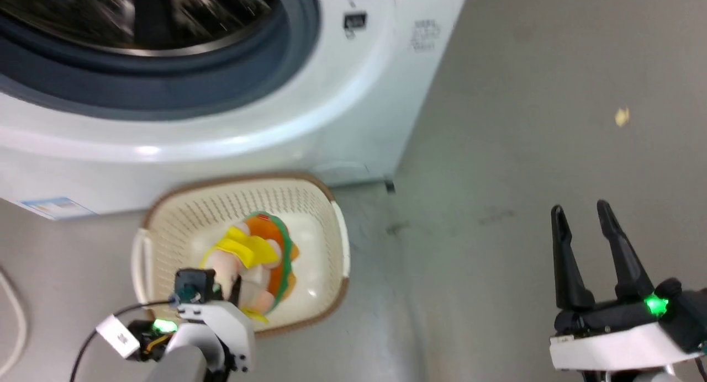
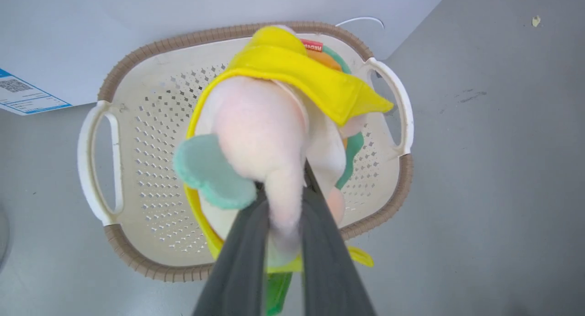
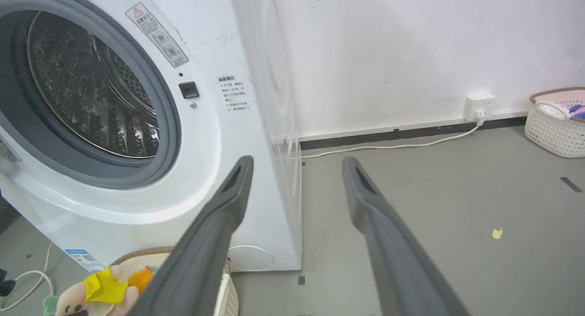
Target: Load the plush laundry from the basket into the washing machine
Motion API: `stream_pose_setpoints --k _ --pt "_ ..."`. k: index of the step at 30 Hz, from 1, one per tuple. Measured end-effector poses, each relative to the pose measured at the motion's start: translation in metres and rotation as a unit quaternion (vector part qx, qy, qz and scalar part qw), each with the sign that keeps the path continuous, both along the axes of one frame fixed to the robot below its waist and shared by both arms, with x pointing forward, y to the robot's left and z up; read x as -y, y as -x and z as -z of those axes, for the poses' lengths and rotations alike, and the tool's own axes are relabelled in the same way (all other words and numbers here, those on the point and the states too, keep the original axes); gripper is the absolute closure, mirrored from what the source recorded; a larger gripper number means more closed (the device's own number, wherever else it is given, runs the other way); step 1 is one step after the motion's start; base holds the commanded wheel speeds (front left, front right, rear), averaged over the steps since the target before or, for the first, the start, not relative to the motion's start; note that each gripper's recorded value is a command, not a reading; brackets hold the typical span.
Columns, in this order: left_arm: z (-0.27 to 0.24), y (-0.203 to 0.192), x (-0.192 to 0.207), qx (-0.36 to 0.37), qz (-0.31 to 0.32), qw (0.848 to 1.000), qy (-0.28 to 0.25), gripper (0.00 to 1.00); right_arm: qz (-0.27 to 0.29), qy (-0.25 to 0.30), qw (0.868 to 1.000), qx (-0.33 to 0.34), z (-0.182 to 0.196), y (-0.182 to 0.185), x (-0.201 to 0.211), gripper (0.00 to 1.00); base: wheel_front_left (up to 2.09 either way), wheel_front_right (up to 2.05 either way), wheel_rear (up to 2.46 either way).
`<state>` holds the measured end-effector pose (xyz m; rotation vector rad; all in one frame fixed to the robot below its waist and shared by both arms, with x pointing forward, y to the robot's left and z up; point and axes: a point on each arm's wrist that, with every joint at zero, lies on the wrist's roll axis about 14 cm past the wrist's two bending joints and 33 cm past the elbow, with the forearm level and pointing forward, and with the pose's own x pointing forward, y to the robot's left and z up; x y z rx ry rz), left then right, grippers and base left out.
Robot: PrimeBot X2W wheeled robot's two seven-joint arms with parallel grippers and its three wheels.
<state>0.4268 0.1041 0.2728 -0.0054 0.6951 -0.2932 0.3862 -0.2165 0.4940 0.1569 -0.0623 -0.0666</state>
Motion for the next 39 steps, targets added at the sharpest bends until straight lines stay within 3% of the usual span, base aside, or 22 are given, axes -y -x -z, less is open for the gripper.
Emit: stream_pose_setpoints --k 8,18,27,33,39 --pt "-0.093 0.002 -0.004 0.141 -0.056 0.986 0.069 1.0 -0.023 -0.009 0.999 0.036 -0.025 0.02 -0.016 0.0 0.0 0.0 0.0" --pt "-0.215 -0.002 -0.019 0.328 -0.113 0.93 0.124 1.0 -0.04 -0.014 0.998 0.053 -0.036 0.029 -0.027 0.0 0.0 0.0 0.0" --pt "-0.257 -0.048 -0.019 0.397 -0.12 0.899 0.143 1.0 -0.03 -0.013 0.999 0.028 -0.019 0.016 -0.021 0.0 0.0 0.0 0.0" --pt "-0.247 -0.114 -0.017 0.407 -0.093 0.901 0.12 1.0 -0.012 -0.022 1.0 0.007 -0.001 -0.007 -0.009 0.0 0.0 0.0 0.0" --pt "-0.226 -0.187 -0.02 0.389 -0.069 0.915 0.074 1.0 0.015 -0.031 0.999 -0.033 0.031 -0.018 0.008 0.0 0.0 0.0 0.0"
